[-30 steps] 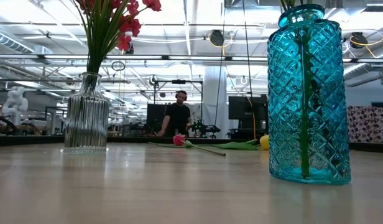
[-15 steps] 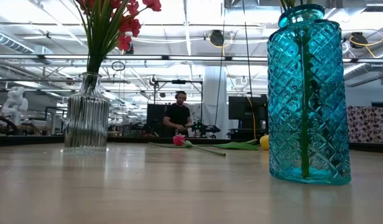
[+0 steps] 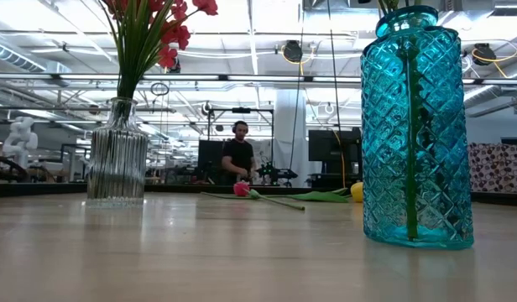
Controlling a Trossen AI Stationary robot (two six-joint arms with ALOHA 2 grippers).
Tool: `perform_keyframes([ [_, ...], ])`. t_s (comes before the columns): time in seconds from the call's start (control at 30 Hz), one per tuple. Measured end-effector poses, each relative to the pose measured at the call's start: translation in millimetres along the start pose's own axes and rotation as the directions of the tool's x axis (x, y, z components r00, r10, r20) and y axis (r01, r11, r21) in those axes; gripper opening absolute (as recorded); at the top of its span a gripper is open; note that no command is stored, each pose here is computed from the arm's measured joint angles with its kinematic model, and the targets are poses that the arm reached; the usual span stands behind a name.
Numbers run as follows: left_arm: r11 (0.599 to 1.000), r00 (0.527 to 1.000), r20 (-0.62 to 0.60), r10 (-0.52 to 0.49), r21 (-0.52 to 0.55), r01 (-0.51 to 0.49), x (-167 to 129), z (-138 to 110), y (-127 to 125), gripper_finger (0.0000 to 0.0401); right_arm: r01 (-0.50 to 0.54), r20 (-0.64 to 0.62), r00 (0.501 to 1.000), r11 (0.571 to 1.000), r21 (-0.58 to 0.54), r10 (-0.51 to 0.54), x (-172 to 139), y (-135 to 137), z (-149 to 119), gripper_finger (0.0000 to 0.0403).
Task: Sort flowers into vase by color
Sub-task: Put the right red tulip into the transparent vase
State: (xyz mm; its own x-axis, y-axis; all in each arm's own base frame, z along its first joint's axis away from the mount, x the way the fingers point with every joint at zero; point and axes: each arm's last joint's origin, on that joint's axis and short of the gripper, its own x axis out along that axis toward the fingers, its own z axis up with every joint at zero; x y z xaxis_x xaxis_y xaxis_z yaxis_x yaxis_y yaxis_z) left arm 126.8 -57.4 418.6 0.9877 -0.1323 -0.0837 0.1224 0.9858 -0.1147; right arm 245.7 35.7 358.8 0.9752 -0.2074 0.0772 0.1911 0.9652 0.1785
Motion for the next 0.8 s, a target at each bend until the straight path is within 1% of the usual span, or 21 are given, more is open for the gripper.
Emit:
perform_keyframes([
  [0.13, 1.0, 0.999, -0.039, 0.023, 0.022, -0.022, 1.6, -18.3, -2.5, 0.0009, 0.001, -0.01, 1.0, 1.0, 0.004, -0.001, 0.8, 0.1, -1.7, 0.007],
  [0.2, 0.999, 0.999, -0.031, 0.036, 0.028, -0.035, 1.7, -26.8, -3.2, 0.0009, 0.001, -0.012, 1.0, 1.0, 0.019, -0.001, 1.1, 0.2, -2.2, 0.007],
  [0.33, 0.998, 0.999, 0.025, 0.044, 0.054, -0.045, -3.7, -38.8, -2.4, 0.0008, 0.002, -0.021, 1.0, 0.999, 0.035, -0.002, 1.8, 0.3, -3.6, 0.007],
  [0.4, 0.997, 0.999, 0.012, 0.046, 0.059, -0.047, -7.8, -48.9, 0.0, 0.0008, 0.003, -0.022, 1.0, 0.999, 0.043, -0.002, 2.4, 0.4, -4.2, 0.007],
  [0.5, 0.998, 0.998, 0.03, 0.048, 0.05, -0.05, -14.5, -60.5, 3.7, 0.0008, 0.004, -0.027, 1.0, 0.999, 0.043, -0.003, 3.6, 0.7, -5.7, 0.007],
  [0.8, 0.997, 0.988, 0.151, 0.039, 0.063, -0.049, -27.6, -93.0, 14.4, 0.0008, 0.007, -0.042, 0.999, 0.999, 0.036, -0.006, 7.9, 1.8, -10.8, 0.007],
])
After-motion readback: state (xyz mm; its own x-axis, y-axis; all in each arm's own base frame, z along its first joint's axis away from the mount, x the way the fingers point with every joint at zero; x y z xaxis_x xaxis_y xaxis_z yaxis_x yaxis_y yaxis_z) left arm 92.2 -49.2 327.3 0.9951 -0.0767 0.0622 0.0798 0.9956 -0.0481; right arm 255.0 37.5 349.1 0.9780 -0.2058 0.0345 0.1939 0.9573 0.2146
